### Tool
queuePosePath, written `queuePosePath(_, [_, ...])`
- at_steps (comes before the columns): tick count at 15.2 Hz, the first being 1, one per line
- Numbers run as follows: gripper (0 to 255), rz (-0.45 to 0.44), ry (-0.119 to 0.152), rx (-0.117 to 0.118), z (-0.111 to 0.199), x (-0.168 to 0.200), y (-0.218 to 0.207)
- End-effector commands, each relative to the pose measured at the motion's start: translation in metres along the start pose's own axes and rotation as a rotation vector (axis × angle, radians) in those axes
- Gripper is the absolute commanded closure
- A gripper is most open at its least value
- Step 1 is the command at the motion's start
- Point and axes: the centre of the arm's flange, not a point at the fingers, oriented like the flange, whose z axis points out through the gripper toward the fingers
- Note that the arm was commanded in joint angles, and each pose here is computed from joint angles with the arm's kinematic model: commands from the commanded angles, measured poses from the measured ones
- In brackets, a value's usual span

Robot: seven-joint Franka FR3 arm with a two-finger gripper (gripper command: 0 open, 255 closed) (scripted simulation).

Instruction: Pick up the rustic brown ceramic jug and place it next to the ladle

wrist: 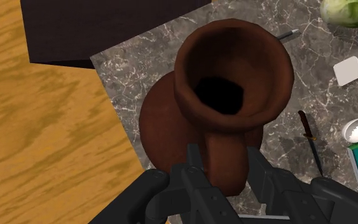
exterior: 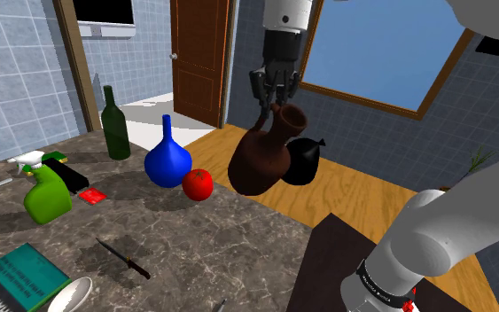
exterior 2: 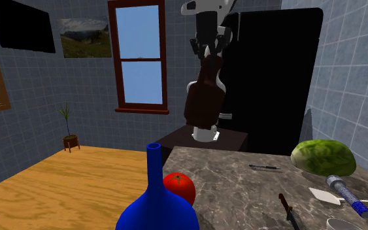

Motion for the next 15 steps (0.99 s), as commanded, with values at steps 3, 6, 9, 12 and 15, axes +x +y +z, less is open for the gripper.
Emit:
queuePosePath(3, [255,0.000,0.003,0.001,-0.022,-0.002,0.000])
queuePosePath(6, [255,0.000,0.003,0.001,-0.038,-0.004,-0.001])
queuePosePath(9, [255,0.000,0.003,0.001,-0.053,-0.006,-0.001])
queuePosePath(12, [255,0.000,0.003,0.001,-0.069,-0.007,-0.001])
queuePosePath(15, [255,0.000,0.003,0.001,-0.085,-0.009,-0.001])
